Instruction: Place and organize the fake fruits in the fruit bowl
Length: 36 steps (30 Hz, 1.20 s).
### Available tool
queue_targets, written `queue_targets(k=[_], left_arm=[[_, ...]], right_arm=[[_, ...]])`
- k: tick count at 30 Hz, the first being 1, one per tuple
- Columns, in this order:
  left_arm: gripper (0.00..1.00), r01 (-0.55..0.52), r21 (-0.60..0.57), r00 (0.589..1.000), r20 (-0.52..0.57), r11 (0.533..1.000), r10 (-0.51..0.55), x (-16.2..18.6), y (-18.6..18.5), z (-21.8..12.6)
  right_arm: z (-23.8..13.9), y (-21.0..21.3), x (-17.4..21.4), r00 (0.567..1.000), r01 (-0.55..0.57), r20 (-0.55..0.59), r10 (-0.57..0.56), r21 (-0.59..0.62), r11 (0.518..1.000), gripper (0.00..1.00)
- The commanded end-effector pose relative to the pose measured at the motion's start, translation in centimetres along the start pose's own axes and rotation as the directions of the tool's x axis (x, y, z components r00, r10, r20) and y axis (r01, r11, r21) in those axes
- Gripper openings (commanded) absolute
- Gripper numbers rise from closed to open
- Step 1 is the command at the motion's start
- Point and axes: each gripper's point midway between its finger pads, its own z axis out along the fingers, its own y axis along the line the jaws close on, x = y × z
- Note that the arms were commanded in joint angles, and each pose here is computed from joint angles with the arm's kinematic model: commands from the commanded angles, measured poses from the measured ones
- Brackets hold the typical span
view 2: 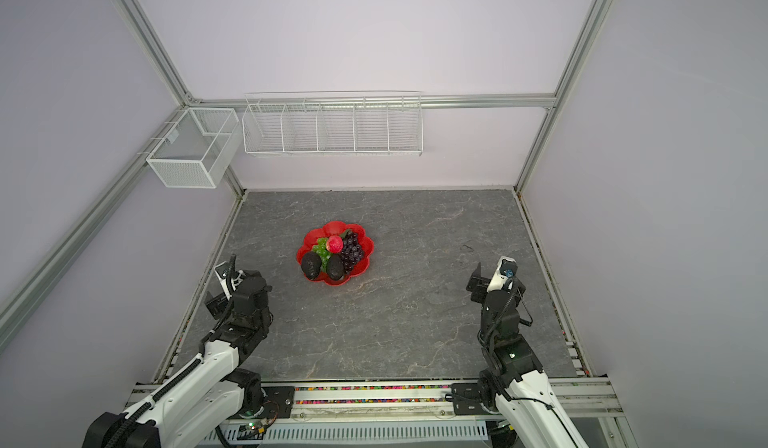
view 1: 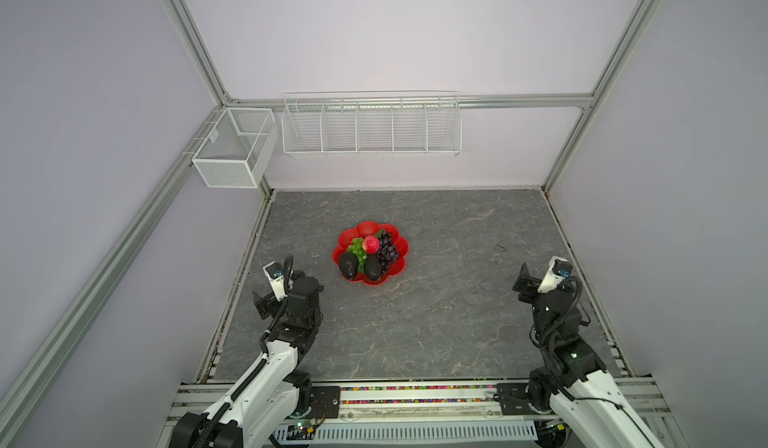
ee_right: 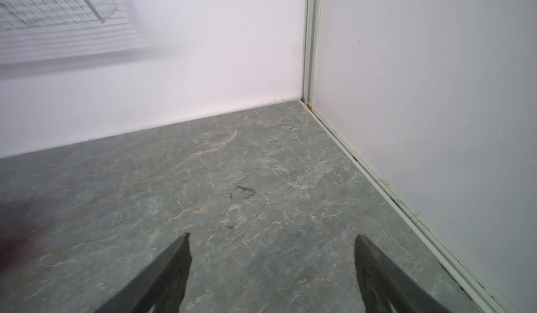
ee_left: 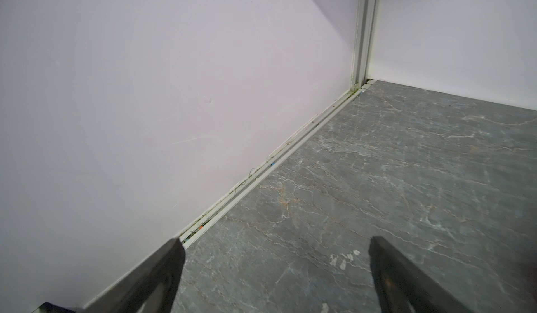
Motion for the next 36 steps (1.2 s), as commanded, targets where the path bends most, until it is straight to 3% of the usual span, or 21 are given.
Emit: queue_targets(k=[1,6,12,14,16,18,21,23,25,27,31,33,36], left_arm=[[0.99,0.080,-0.039,0.995,0.062,0.996,-0.078,-1.9,0.3,0.2],[0.99,0.059,-0.032,0.997,0.055,0.998,-0.057,-1.6,-0.7,1.1],[0.99,0.018,-0.039,0.997,0.072,0.999,-0.015,-2.5,-1.6,1.6],[0.99,0.007,-0.037,0.997,0.078,0.999,-0.004,-3.0,-1.6,1.5],[0.99,0.012,-0.029,0.996,0.085,0.999,-0.009,-3.3,-1.5,1.4],[0.99,0.023,0.009,0.996,0.089,1.000,-0.024,-3.2,-1.8,1.5],[0.99,0.047,0.084,0.996,0.072,0.995,-0.053,-2.4,-2.8,2.3],[0.99,0.059,0.160,0.996,0.063,0.985,-0.069,-2.3,-4.5,2.5],[0.99,0.059,0.230,0.995,0.067,0.971,-0.077,-2.2,-6.3,2.8],[0.99,0.060,0.231,0.994,0.073,0.971,-0.079,-2.0,-7.2,3.6],[0.99,0.034,0.195,0.994,0.099,0.980,-0.054,-2.2,-7.8,4.6],[0.99,0.054,0.186,0.994,0.084,0.981,-0.071,-1.9,-8.0,5.0],[0.99,0.036,0.196,0.993,0.107,0.980,-0.058,-1.6,-9.0,5.8]], right_arm=[[0.0,-1.0,-0.6,0.999,0.040,-0.011,-0.040,0.061,0.997,0.89],[1.7,0.0,-0.9,0.994,0.089,-0.061,-0.086,0.053,0.995,0.89],[3.1,0.9,-1.7,0.998,-0.019,-0.055,0.022,0.050,0.999,0.89],[2.7,2.5,-4.4,0.998,-0.035,-0.054,0.033,-0.029,0.999,0.89],[2.7,3.9,-6.8,1.000,-0.009,-0.004,0.009,-0.097,0.995,0.89],[3.6,4.4,-7.2,0.995,0.098,0.011,-0.097,-0.093,0.991,0.89],[5.9,4.3,-4.7,0.972,0.231,-0.029,-0.233,-0.063,0.971,0.89],[6.9,3.6,-2.4,0.976,0.214,-0.021,-0.215,-0.045,0.976,0.89],[7.8,1.9,-0.3,0.993,0.115,0.003,-0.115,-0.017,0.993,0.89],[8.8,0.7,2.0,0.997,0.064,-0.050,-0.064,-0.004,0.998,0.89],[10.9,0.1,5.8,0.964,0.171,-0.209,-0.164,0.017,0.985,0.89],[11.7,0.3,6.2,0.955,0.193,-0.230,-0.186,0.011,0.981,0.89],[12.3,2.1,5.6,0.972,0.161,-0.160,-0.171,-0.070,0.984,0.89]])
